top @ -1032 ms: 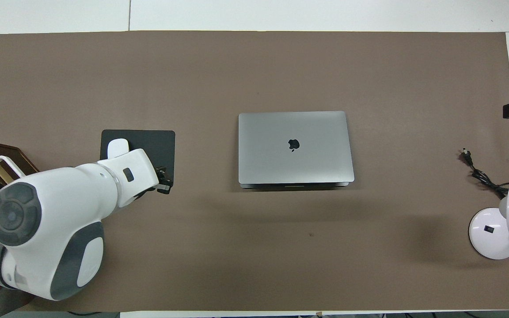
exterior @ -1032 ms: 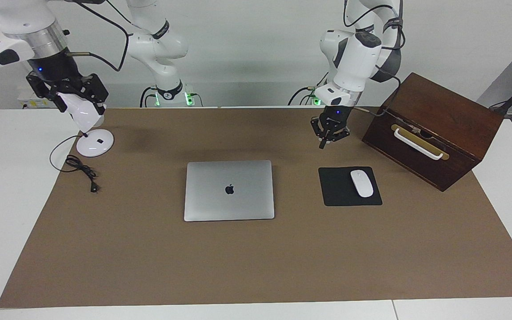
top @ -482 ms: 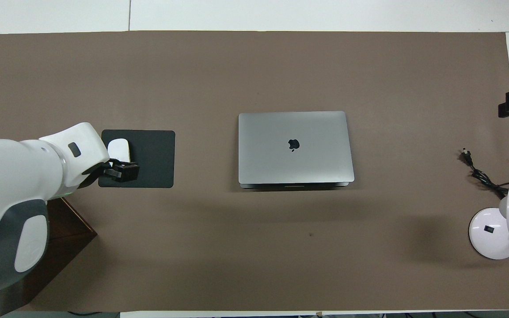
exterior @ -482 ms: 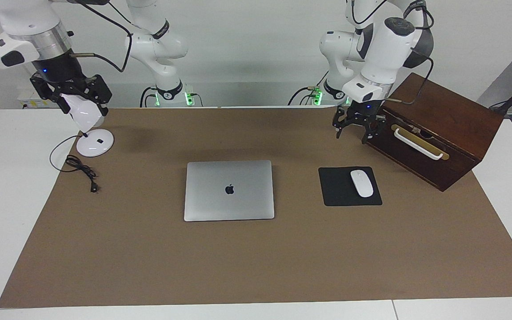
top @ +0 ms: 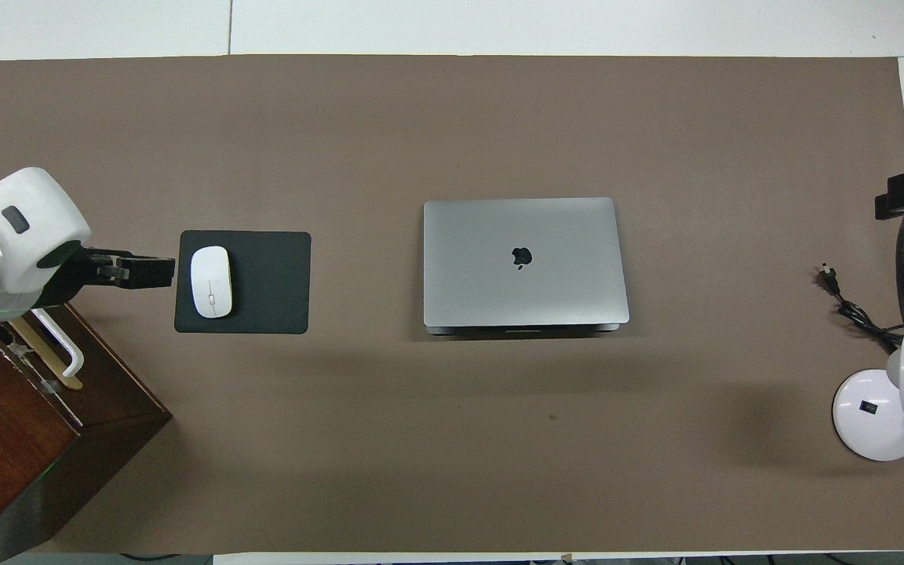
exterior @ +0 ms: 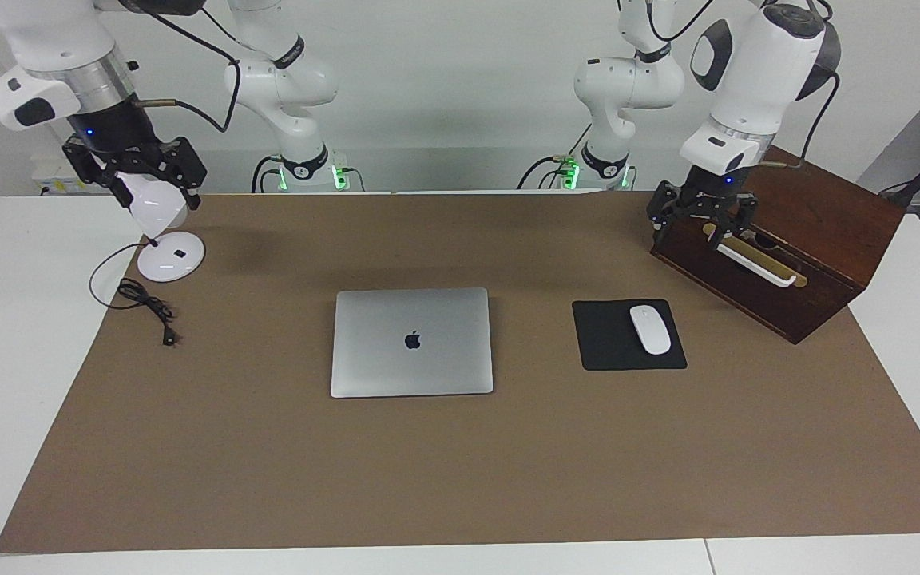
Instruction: Close laptop with both arms
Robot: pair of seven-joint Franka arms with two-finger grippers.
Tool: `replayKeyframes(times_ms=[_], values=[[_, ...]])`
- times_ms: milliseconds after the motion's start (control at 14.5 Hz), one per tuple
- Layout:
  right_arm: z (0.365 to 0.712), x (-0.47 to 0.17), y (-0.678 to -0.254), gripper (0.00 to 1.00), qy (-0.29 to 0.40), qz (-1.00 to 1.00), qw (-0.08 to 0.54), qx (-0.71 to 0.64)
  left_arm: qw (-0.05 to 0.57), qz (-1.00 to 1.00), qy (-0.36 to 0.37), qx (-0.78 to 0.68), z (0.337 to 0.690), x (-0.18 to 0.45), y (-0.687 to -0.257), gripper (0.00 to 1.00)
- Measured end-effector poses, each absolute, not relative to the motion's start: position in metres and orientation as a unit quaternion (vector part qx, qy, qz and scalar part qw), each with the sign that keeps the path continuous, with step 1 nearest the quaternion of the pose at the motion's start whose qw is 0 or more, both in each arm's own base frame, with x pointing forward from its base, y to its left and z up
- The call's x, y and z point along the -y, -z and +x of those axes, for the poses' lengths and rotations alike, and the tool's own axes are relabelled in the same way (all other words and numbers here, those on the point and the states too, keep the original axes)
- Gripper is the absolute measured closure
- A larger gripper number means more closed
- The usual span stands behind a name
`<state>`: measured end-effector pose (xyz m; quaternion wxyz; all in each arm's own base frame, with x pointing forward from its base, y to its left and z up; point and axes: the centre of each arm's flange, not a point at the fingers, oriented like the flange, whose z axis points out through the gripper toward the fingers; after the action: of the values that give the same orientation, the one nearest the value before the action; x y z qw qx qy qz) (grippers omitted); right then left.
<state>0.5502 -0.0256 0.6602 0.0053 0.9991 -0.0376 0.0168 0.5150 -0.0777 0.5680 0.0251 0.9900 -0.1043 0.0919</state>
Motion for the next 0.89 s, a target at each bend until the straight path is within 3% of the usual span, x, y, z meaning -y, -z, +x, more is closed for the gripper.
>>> replayKeyframes(times_ms=[413, 894], values=[[0.539, 0.041, -0.652, 0.00, -0.012, 0.999, 0.005, 0.051, 0.018, 0.996, -0.057, 0.072, 0.542, 0.051, -0.610, 0.00], [0.531, 0.037, -0.652, 0.00, 0.006, 0.999, 0.004, 0.047, 0.012, 0.997, -0.047, 0.057, 0.550, 0.033, -0.603, 0.00]])
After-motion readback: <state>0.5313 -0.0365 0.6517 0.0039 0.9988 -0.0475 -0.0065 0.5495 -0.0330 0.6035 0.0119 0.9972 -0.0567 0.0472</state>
